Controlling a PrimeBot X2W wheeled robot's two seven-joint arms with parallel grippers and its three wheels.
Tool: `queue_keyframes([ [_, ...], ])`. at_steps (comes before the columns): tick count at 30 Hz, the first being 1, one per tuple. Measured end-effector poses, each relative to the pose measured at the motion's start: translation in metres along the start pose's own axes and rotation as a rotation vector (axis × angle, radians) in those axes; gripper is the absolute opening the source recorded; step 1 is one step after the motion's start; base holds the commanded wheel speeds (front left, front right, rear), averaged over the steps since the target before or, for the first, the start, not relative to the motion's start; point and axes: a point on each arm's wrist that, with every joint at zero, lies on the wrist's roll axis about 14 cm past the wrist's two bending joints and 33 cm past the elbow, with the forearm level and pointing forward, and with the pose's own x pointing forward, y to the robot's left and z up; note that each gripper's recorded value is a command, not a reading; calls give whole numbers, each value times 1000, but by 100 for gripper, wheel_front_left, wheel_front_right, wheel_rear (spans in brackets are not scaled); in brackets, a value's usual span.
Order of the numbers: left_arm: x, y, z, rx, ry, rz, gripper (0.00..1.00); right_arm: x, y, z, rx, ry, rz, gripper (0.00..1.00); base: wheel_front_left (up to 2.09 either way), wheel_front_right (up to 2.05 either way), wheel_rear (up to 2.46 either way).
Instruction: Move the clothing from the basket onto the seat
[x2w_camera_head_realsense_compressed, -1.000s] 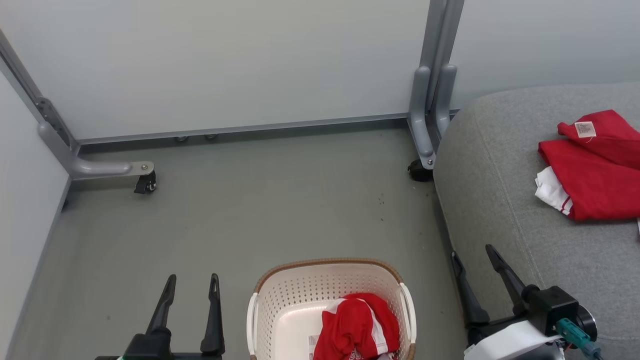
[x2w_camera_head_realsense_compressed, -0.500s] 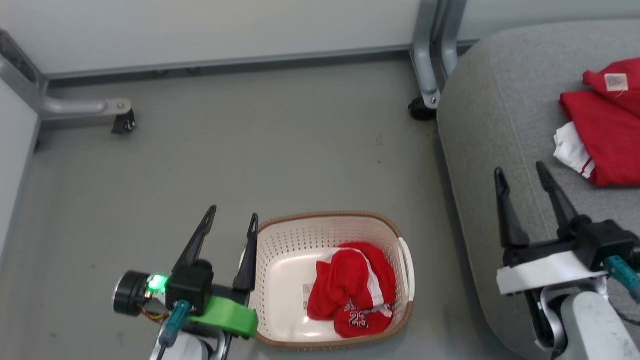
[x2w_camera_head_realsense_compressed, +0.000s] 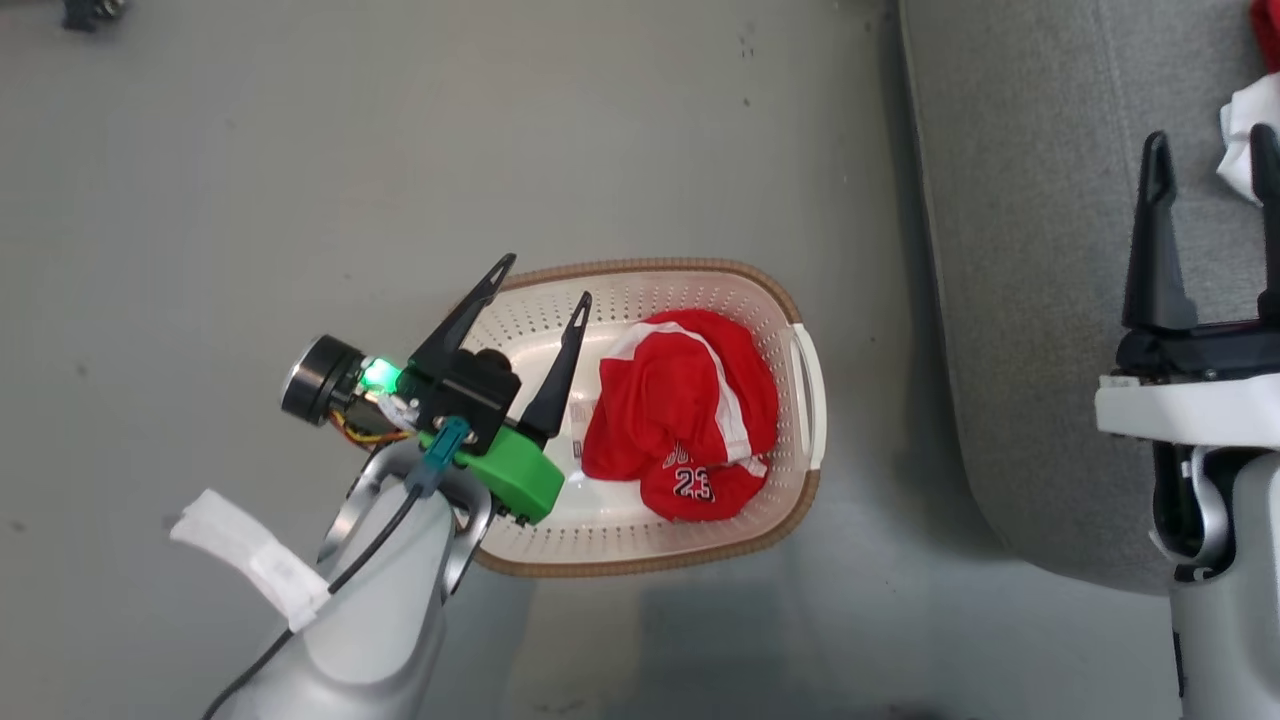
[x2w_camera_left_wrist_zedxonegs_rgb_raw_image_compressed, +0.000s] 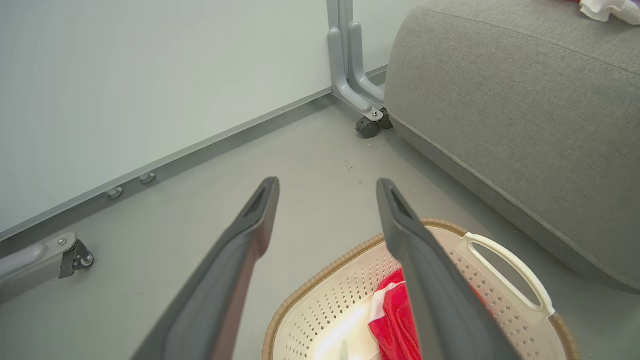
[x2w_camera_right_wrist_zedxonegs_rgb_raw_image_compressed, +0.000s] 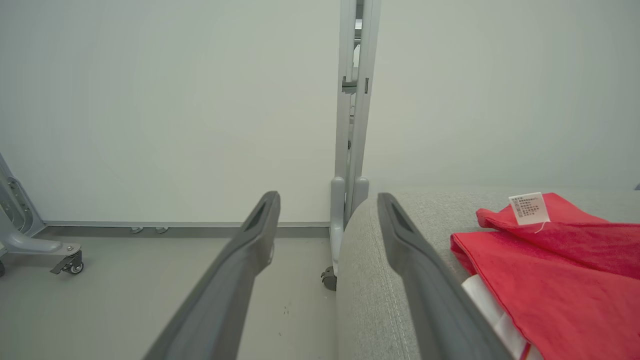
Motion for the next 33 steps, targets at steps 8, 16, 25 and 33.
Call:
queue_keyframes([
  [8, 44, -40, -76, 159, 157, -267, 100, 21, -8, -36, 28, 16, -31, 100, 0, 0, 0],
  [16, 57, -59, -168, 284, 330, -448, 100, 30, 7, -84, 5, 81, 14, 100, 0, 0, 0],
  [25, 59, -67, -246, 320, 493, -528, 100, 26, 6, -117, -11, 137, 13, 100, 0, 0, 0],
  [33, 65, -73, -286, 414, 556, -607, 100, 26, 5, -135, -36, 160, 13, 100, 0, 0, 0],
])
